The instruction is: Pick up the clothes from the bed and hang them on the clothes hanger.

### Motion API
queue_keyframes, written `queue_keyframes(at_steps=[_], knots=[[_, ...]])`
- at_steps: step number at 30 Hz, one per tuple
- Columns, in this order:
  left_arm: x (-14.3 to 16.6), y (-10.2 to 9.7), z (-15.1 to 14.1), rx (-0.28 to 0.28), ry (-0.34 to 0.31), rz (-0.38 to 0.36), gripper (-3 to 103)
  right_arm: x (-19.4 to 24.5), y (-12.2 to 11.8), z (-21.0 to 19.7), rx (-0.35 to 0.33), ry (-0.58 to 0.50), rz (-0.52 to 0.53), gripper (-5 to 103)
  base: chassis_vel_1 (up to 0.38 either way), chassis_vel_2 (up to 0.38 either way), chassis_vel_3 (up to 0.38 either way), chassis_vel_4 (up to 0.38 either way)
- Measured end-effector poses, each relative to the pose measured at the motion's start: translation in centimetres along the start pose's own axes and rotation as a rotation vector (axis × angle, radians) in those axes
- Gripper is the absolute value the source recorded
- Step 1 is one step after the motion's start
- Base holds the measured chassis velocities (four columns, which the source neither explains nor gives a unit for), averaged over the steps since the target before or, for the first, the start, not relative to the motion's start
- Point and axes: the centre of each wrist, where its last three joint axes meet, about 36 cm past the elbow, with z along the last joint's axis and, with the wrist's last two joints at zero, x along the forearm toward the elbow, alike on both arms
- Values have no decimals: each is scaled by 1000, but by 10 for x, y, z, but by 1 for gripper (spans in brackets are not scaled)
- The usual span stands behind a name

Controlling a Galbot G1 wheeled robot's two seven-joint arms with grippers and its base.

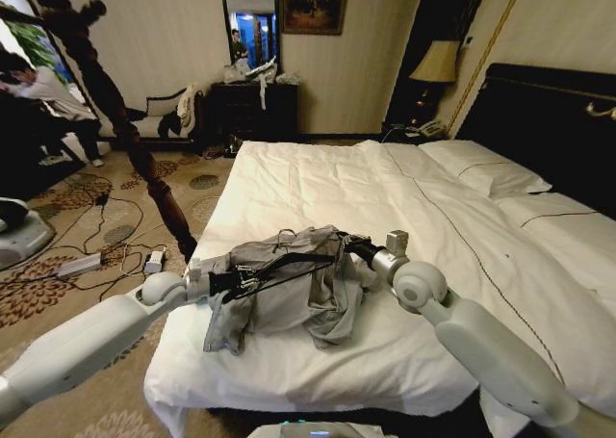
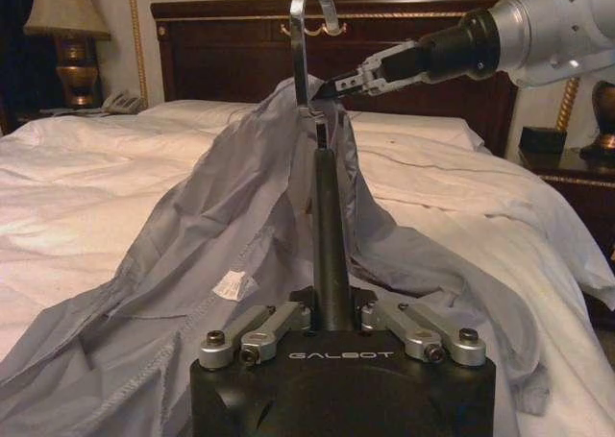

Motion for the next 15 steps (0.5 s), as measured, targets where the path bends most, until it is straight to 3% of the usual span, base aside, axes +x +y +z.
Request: queue_keyframes(at_steps=[8, 11, 15], knots=[[8, -4, -16, 0, -29, -2, 17, -1, -8, 1, 2, 9, 21, 0, 0, 0, 0, 0], [2, -16, -32, -2, -52, 27, 17, -3, -5, 1, -4, 4, 13, 0, 0, 0, 0, 0], [-6, -20, -31, 17, -53, 29, 17, -2, -2, 0, -10, 1, 6, 0, 0, 0, 0, 0]])
